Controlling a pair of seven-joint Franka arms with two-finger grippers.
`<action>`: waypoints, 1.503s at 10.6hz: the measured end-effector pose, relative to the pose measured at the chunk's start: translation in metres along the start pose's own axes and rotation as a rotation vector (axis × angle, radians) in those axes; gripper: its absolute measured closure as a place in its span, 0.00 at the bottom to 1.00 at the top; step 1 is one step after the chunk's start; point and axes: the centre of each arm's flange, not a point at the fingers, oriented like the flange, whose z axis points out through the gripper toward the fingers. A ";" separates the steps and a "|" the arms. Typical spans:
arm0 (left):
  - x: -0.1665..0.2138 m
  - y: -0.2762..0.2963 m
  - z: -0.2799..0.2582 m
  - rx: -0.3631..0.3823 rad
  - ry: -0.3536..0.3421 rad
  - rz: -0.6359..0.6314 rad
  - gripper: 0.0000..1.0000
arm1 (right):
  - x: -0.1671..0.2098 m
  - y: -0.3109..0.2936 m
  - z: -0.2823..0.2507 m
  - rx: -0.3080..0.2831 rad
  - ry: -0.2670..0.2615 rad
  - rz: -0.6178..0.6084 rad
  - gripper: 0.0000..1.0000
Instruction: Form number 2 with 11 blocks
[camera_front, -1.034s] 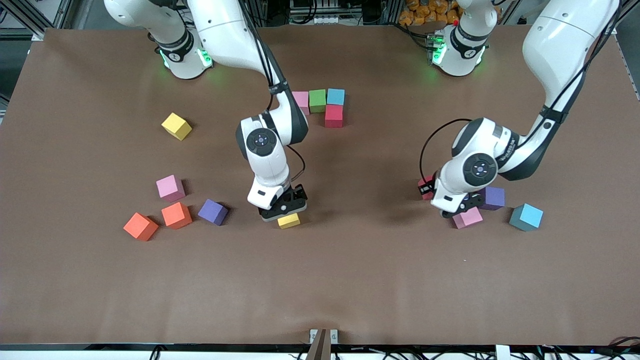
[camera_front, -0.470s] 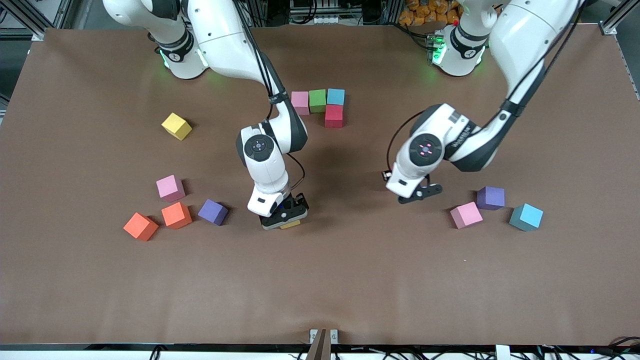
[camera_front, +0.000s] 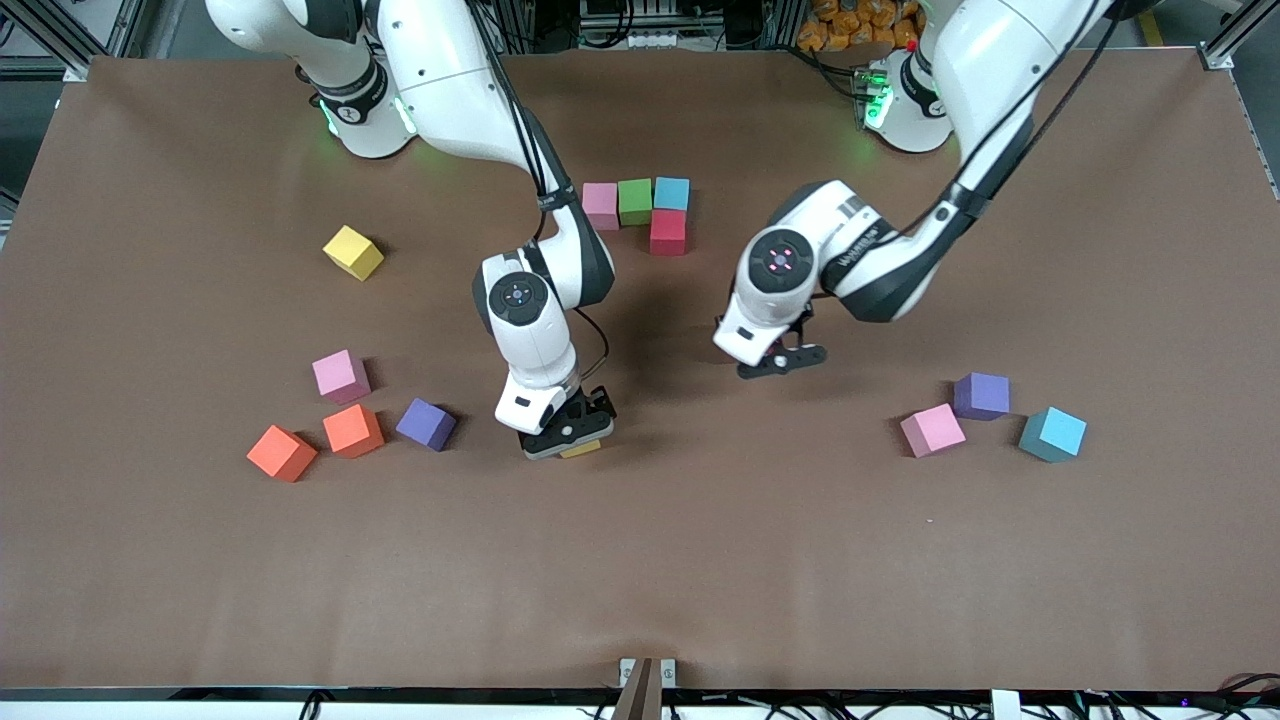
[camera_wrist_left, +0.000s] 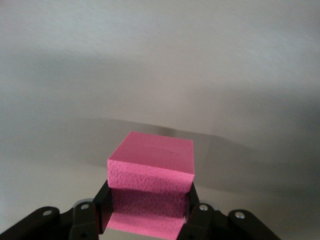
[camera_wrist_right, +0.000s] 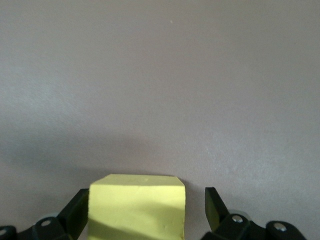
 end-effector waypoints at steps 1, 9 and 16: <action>-0.010 0.013 -0.005 -0.008 0.010 0.009 0.41 | -0.003 0.003 0.004 0.008 -0.008 0.023 0.00; -0.048 0.070 0.000 -0.054 0.013 0.032 0.41 | 0.015 0.044 -0.019 0.026 -0.102 0.035 0.40; -0.088 0.111 0.013 -0.054 -0.003 0.070 0.41 | 0.021 0.173 -0.129 0.096 -0.196 -0.063 0.40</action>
